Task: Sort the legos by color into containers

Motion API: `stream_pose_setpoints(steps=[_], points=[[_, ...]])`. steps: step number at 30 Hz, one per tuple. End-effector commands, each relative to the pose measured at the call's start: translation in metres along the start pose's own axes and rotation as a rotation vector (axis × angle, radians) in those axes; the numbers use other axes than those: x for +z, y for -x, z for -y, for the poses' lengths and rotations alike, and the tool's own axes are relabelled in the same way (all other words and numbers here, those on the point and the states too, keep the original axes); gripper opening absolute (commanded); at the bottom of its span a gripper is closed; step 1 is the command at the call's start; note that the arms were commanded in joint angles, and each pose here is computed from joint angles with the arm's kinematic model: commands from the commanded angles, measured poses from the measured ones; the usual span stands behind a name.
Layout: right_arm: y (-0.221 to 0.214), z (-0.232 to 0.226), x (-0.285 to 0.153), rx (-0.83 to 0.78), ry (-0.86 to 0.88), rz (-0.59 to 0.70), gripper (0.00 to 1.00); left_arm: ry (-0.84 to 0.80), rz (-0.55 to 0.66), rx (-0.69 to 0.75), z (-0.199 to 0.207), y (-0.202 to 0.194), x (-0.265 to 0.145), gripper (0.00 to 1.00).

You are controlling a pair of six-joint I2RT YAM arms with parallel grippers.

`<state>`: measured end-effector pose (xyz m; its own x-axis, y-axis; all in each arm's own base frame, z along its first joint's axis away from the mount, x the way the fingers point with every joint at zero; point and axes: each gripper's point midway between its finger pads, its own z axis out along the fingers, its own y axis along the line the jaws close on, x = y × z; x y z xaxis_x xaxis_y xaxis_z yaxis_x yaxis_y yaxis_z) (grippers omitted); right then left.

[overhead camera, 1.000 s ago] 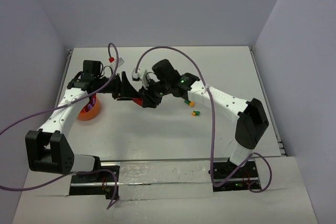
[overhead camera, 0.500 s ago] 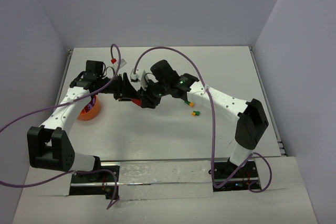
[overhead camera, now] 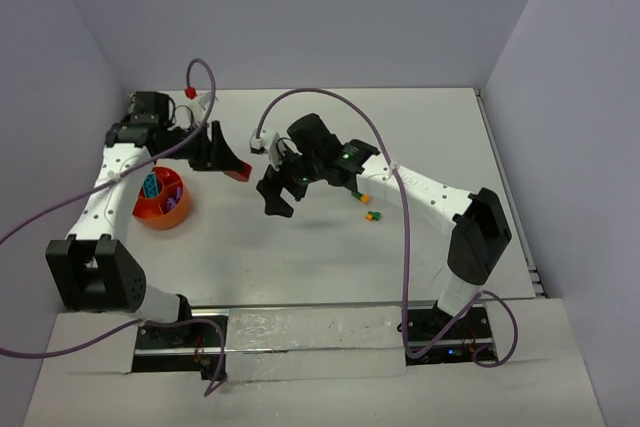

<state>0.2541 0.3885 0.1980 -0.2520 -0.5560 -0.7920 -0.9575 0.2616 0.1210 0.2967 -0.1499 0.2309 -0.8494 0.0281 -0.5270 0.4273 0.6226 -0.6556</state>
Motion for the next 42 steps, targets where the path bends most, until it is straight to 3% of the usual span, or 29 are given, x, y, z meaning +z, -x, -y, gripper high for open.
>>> stream_pose_setpoints(steps=[1, 5, 8, 18, 30, 42], points=[[0.015, 0.006, -0.015, 0.038, 0.000, 0.055, 1.00, 0.252, 0.019, 0.109, -0.054, 0.025, -0.045, 0.00], [0.009, 0.012, -0.016, 0.056, -0.006, 0.046, 1.00, 0.503, 0.055, 0.153, -0.095, 0.054, -0.085, 0.00], [0.005, 0.012, -0.016, 0.066, 0.001, 0.042, 1.00, 0.604, 0.075, 0.135, -0.121, 0.067, -0.104, 0.00], [-0.005, 0.012, -0.015, 0.090, 0.019, 0.033, 1.00, 0.790, 0.065, 0.083, -0.181, 0.082, -0.137, 0.00], [-0.013, 0.012, -0.013, 0.105, 0.035, 0.022, 1.00, 0.876, 0.022, -0.014, -0.215, 0.074, -0.142, 0.00], [-0.016, 0.015, -0.010, 0.116, 0.046, 0.018, 1.00, 0.856, -0.056, -0.103, -0.228, 0.053, -0.132, 0.00]])
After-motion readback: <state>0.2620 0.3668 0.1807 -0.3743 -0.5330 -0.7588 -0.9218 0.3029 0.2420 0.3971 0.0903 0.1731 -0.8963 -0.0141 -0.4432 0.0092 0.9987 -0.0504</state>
